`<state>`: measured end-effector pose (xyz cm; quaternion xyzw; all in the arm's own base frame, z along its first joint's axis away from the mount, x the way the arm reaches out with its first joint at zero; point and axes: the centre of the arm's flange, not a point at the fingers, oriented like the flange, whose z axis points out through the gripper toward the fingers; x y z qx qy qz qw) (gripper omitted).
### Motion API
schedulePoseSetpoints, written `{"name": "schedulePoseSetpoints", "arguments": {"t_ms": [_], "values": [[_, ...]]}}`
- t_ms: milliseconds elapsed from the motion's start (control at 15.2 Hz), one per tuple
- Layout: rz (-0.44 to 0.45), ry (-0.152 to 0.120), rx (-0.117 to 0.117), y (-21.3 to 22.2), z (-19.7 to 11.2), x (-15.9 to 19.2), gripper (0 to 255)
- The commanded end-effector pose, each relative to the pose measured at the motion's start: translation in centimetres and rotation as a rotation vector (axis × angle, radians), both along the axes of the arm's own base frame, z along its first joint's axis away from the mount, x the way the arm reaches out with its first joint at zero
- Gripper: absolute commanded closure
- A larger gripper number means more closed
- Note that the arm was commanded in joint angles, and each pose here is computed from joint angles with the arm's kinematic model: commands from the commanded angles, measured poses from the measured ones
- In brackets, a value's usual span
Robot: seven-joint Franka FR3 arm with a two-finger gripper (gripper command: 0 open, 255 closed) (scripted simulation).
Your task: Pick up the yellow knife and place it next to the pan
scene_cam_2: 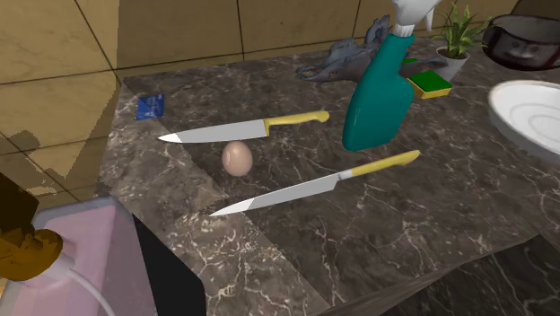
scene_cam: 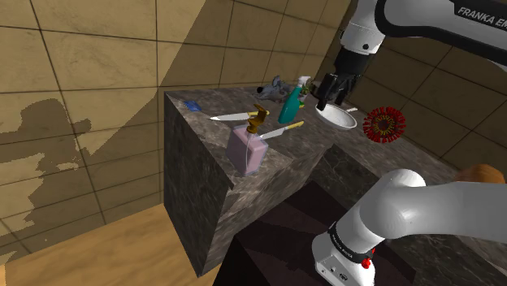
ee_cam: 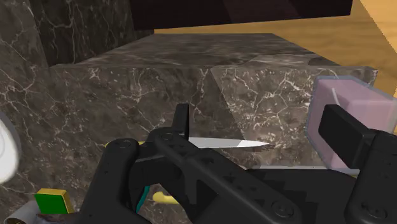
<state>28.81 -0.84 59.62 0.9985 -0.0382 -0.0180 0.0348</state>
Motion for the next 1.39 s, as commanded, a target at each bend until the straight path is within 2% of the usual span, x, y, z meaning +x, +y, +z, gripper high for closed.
{"name": "schedulePoseSetpoints", "arguments": {"t_ms": [0,660,1320], "values": [[0.0,0.0,0.0,0.0,0.0,0.0,0],[-0.414,0.029,0.033,2.0,-5.8,12.1,0],[-0.827,0.058,0.065,-0.9,-11.9,23.9,0]]}}
